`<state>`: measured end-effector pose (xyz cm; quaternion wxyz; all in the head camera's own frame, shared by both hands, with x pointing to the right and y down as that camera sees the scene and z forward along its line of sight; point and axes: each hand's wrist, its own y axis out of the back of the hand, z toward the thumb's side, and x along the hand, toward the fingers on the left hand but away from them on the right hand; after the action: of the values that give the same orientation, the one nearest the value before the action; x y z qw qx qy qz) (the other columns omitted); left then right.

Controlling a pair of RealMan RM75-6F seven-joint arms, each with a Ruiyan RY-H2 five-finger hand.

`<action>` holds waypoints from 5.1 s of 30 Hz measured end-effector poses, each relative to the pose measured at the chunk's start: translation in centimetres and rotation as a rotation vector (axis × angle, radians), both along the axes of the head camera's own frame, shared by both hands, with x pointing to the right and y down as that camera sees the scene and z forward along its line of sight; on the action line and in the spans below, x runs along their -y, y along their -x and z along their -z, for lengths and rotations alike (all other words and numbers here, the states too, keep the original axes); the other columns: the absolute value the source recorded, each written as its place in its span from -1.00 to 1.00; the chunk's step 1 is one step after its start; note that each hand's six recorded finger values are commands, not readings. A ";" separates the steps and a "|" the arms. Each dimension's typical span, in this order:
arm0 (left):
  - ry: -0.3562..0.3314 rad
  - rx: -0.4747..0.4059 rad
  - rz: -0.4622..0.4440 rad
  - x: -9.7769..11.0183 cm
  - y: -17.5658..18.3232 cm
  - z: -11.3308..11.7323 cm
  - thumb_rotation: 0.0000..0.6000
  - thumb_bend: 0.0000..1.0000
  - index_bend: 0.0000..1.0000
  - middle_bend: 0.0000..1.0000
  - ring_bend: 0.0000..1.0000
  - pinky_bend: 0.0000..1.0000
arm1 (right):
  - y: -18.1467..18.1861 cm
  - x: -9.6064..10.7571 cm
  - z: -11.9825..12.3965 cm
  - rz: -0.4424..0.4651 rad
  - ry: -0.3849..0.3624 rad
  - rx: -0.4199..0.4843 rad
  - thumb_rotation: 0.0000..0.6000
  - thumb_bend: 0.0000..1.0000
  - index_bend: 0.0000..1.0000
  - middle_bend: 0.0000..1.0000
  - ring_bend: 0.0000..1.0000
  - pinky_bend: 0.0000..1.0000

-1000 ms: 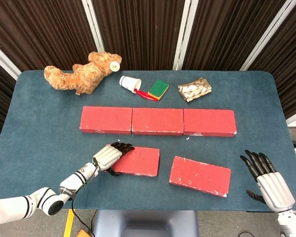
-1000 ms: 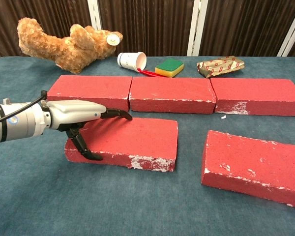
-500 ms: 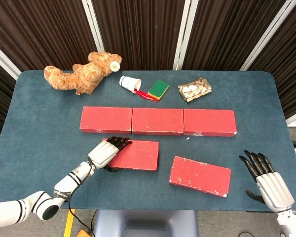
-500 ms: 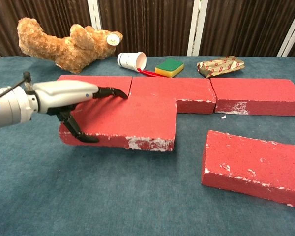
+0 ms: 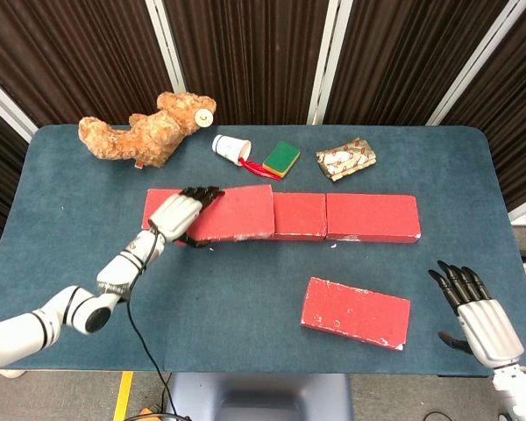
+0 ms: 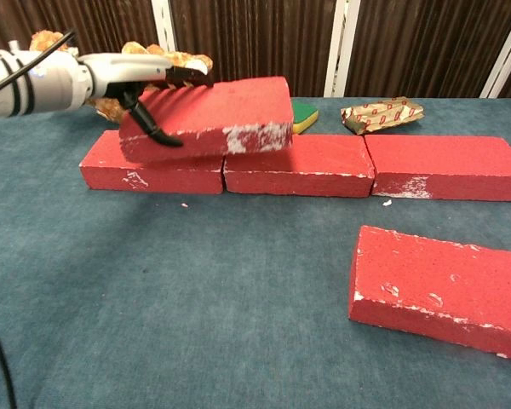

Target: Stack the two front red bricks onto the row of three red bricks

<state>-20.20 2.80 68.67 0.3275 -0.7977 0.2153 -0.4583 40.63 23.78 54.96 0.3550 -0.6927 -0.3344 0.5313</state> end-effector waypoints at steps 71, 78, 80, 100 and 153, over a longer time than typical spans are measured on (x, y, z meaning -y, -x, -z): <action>0.108 0.055 -0.077 2.3 -5.0 -4.2 1.00 -0.56 -1.00 -1.00 -1.00 -0.91 | -1.1 0.5 -0.8 -0.042 0.027 -0.048 1.00 -0.87 -1.00 -1.00 -1.00 -1.00; 0.084 0.018 -0.085 2.2 -5.2 -3.1 1.00 -0.56 -1.00 -1.00 -1.00 -0.92 | -1.0 0.7 -0.3 -0.049 -0.011 -0.021 1.00 -0.87 -1.00 -1.00 -1.00 -1.00; 0.061 0.000 -0.105 1.9 -5.2 -2.3 1.00 -0.57 -1.00 -1.00 -1.00 -0.92 | -0.8 0.7 -0.3 -0.042 -0.008 -0.009 1.00 -0.87 -1.00 -1.00 -1.00 -1.00; -0.117 0.157 0.016 -18.3 17.2 4.2 1.00 -0.55 -1.00 -1.00 -1.00 -0.90 | 5.6 -0.8 -5.9 -0.032 0.301 0.205 1.00 -0.91 -1.00 -1.00 -1.00 -1.00; -0.054 0.219 0.104 -23.0 22.5 3.4 1.00 -0.50 -1.00 -1.00 -1.00 -0.90 | 10.5 3.7 -11.2 -0.112 0.254 0.223 1.00 -0.65 0.15 0.14 0.17 0.65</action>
<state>-42.74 25.77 65.30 0.3463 -0.7214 0.2317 -0.5531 30.15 20.10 66.14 0.1954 -0.7669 -0.3400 0.5081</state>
